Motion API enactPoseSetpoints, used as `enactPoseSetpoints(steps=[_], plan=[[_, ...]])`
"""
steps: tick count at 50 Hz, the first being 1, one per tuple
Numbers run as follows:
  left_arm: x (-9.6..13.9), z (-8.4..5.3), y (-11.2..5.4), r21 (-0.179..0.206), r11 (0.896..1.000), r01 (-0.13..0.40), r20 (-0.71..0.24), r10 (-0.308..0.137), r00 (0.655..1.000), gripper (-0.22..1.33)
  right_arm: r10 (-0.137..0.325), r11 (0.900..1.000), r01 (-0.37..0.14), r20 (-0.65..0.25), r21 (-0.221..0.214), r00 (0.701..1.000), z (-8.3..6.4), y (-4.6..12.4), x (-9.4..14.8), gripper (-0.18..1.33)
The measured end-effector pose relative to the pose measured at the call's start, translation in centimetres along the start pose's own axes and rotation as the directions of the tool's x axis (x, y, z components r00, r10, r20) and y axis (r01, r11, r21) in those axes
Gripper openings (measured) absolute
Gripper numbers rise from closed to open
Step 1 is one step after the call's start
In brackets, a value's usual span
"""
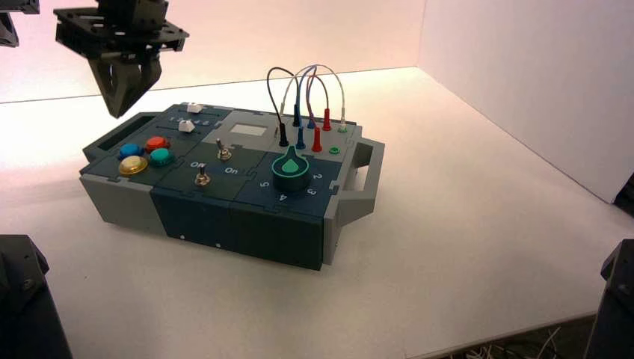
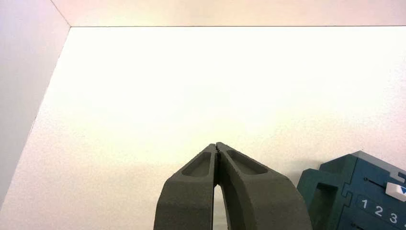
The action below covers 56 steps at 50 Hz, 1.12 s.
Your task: Push the blue button with the right gripper.
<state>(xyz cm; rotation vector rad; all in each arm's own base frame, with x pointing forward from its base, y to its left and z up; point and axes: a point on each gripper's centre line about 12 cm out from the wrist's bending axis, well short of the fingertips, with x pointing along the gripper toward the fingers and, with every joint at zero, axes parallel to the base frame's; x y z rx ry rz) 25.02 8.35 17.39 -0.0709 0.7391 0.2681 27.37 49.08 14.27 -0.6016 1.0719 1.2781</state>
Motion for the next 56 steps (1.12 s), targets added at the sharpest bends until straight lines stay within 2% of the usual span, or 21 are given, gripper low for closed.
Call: enactPoseSetpoints(steps=[15,23,31,46,56], plan=[[0.1,-0.1,-0.1,-0.009,1.000,0.004,-0.004,-0.004,1.000,-0.17,-0.009,0.9999,0.009,0.022,0.006,1.000,0.7,-0.8,-1.6,0.01],[0.1,0.0,-0.5,-0.003,1.000,0.014,-0.004,-0.014,1.000,-0.17,-0.021,0.9997,0.022,0.043,-0.008,0.999,1.5,-0.8,-2.3,0.01],[0.1,0.0,-0.9,0.005,1.000,0.026,-0.004,-0.026,1.000,-0.17,-0.027,0.9996,0.027,0.044,-0.011,0.999,1.6,-1.0,-2.5,0.01],[0.1,0.1,-1.6,0.022,0.999,0.043,0.002,-0.043,0.999,-0.16,-0.026,0.9997,0.026,0.044,0.000,0.999,1.6,-0.9,-2.6,0.01],[0.1,0.1,-1.6,0.022,0.999,0.043,0.002,-0.043,0.999,-0.17,-0.030,0.9995,0.030,0.067,-0.008,0.997,2.1,-0.4,-3.9,0.01]])
